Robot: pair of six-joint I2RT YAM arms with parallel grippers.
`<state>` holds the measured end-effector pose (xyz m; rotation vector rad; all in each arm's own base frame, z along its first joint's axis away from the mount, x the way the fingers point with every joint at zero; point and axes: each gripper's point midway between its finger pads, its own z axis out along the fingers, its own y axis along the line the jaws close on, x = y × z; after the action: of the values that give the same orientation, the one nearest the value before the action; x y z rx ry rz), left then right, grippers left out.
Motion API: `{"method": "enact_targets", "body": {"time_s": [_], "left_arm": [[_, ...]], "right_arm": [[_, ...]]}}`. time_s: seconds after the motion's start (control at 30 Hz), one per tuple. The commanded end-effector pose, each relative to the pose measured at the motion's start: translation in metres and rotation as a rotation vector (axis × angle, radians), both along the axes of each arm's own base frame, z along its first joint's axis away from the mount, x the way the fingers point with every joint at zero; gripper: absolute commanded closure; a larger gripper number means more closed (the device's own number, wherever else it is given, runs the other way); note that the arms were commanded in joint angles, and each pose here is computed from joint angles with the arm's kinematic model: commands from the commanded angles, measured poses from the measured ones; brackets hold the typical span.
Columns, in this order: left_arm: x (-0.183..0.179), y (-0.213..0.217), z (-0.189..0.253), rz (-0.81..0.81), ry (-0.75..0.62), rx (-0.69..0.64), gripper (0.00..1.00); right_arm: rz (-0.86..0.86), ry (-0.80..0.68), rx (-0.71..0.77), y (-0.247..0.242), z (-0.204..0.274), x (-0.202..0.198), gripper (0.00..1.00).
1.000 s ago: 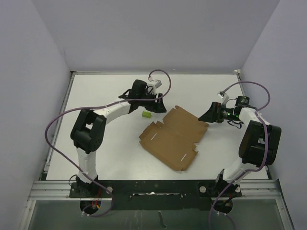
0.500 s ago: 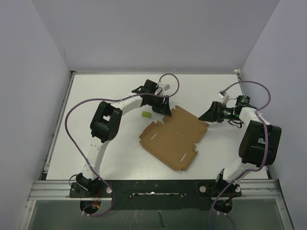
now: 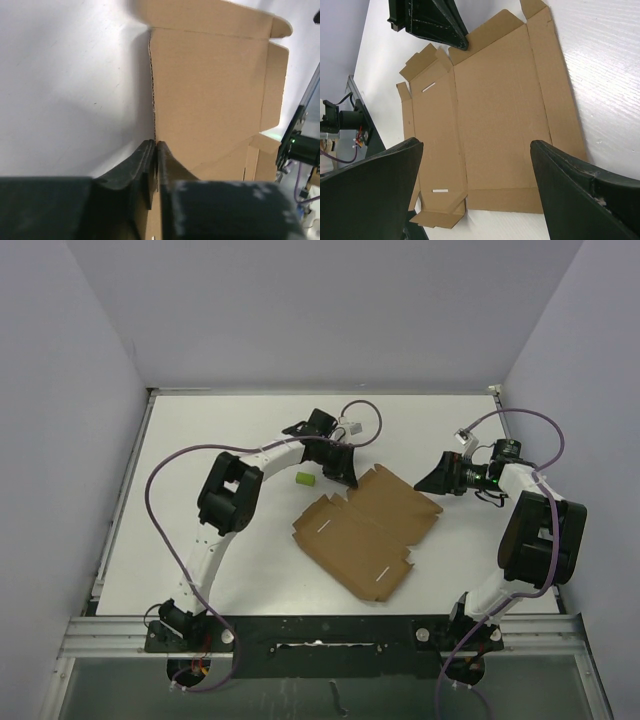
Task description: Fold the paper box
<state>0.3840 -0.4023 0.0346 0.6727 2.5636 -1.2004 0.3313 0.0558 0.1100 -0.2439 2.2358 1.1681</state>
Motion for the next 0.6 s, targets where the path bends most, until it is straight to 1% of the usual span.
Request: {"method": "enact_targets", "body": {"time_s": [0.0,0.1,0.17,0.27,0.37,0.43,0.47,0.57], "left_arm": [[0.006,-0.018,0.029,-0.108,-0.116,-0.138,1.00],[0.002,-0.020,0.051,-0.175,-0.226,-0.240,1.00],[0.000,-0.018,0.070,-0.212,-0.361,-0.289,1.00],[-0.008,-0.014,0.100,-0.253,-0.571,-0.379,1.00],[-0.017,-0.007,0.117,-0.262,-0.724,-0.439,1.00],[-0.022,-0.004,0.127,-0.264,-0.793,-0.476,1.00],[-0.024,-0.002,0.126,-0.261,-0.798,-0.480,1.00],[-0.027,-0.001,0.131,-0.254,-0.844,-0.511,1.00]], "right_arm": [[0.020,-0.075,0.015,0.000,0.020,0.008,0.07],[0.036,-0.097,-0.023,0.000,0.021,0.007,0.07],[0.055,-0.141,-0.094,-0.001,0.024,0.007,0.07],[0.058,-0.207,-0.151,-0.005,0.033,0.008,0.06],[0.058,-0.234,-0.191,-0.010,0.036,0.008,0.04],[0.058,-0.234,-0.182,-0.011,0.037,0.007,0.01],[0.063,-0.231,-0.167,-0.010,0.038,0.005,0.00],[0.098,-0.210,-0.115,0.000,0.036,0.001,0.02]]}}
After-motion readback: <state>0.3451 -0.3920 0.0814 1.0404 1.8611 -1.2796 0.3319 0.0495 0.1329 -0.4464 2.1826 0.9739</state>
